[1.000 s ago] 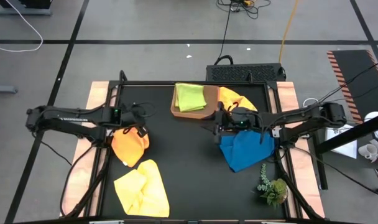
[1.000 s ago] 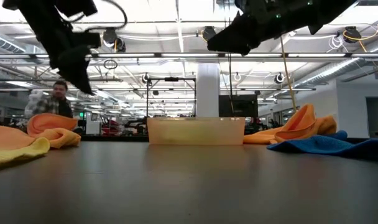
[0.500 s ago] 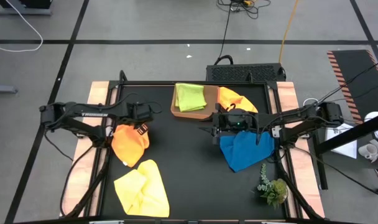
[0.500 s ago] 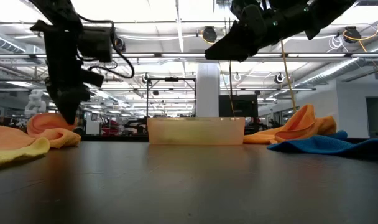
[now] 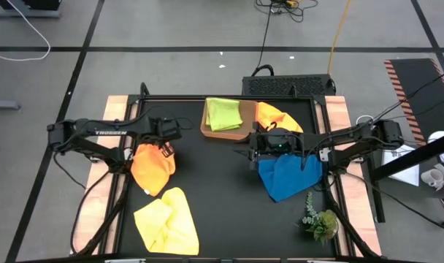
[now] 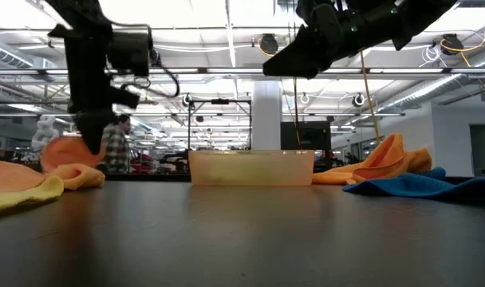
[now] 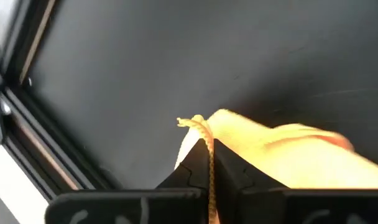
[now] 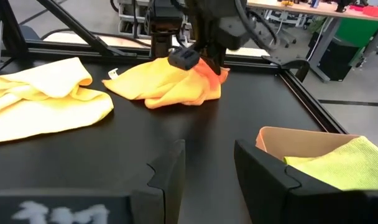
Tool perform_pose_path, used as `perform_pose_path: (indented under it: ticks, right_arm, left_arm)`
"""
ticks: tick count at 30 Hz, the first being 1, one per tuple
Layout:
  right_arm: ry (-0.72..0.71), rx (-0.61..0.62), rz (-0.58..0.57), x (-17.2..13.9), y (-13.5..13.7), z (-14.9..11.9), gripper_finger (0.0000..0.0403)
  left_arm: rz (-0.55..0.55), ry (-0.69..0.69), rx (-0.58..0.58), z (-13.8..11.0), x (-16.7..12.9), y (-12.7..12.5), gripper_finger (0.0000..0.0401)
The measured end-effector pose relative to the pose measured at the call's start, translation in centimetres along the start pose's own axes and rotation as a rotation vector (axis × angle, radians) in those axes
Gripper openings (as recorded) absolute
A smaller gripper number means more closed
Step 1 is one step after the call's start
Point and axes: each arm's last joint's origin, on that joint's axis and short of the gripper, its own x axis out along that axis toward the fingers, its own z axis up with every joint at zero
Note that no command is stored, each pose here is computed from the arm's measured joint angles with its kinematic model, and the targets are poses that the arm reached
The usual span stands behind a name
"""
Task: Fold microfiber towels
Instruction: Fold the left orange microfiber cloth
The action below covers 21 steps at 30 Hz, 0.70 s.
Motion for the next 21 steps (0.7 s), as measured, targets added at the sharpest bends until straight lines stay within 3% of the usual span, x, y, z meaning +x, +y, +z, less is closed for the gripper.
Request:
perform_pose_path:
  ticks: [4, 11, 16, 21]
  right_arm:
    - [-0.011, 0.014, 0.002, 0.0, 0.0, 0.1, 0.0130]
    - [-0.031, 0.012, 0.019, 0.0, 0.5, 0.3, 0.0130]
    - [-0.077, 0.002, 0.044, -0.2, 1.3, 0.8, 0.0130]
    - [-0.088, -0.007, 0.062, -0.2, 1.9, 1.0, 0.0130]
  left_arm:
    - [-0.087, -0.167, 0.050, 2.3, -4.5, -0.5, 0.0003]
    - [-0.238, -0.584, 0.258, 4.7, -16.3, -1.6, 0.0002]
    - [-0.335, -0.830, 0.405, 3.8, -23.5, -2.0, 0.0001]
    - [-0.446, -0.977, 0.567, 1.4, -27.9, -2.9, 0.0001]
